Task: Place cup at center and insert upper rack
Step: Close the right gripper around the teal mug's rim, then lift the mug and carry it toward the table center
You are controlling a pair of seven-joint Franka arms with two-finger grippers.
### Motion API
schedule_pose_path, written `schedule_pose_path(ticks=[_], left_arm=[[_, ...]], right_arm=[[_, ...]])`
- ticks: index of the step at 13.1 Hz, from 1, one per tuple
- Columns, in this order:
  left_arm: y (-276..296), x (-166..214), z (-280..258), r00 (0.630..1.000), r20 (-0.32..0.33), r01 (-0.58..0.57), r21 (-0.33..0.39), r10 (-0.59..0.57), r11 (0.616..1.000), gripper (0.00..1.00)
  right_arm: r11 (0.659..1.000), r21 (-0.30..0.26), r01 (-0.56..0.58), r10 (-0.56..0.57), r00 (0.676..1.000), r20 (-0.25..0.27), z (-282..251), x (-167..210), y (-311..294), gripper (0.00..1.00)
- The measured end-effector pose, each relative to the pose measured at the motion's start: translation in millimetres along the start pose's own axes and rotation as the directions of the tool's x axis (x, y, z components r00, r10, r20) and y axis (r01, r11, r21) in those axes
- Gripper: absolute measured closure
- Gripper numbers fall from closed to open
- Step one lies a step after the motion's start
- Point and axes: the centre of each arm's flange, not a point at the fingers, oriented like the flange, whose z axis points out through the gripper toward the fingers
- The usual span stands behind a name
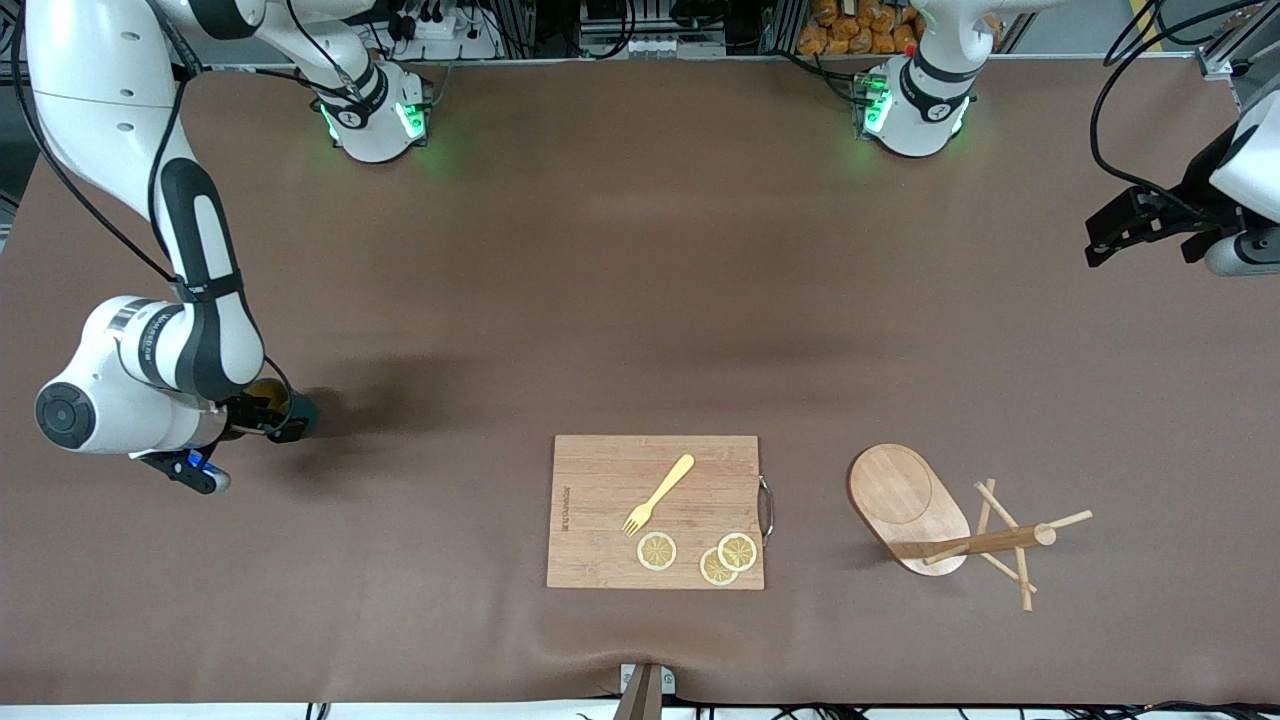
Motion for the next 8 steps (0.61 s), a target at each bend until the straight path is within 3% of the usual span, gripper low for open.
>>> schedule_pose_path(ticks=[5,8], left_arm=[[0.0,0.7,1.3,1.000,0.002,0.000,0.000,0.000,1.000,0.00],[-0.1,0.8,1.3,1.000,0.002,0.000,0.000,0.000,1.000,0.00]], right_arm=[[1.000,0.001,-0.001,0.001,1.000,-0.012,2.8,2.1,0.0,0.93],[1.000,0.003,0.003,-0.003,1.000,-0.018,0.7,1.8,-3.0,0.95]])
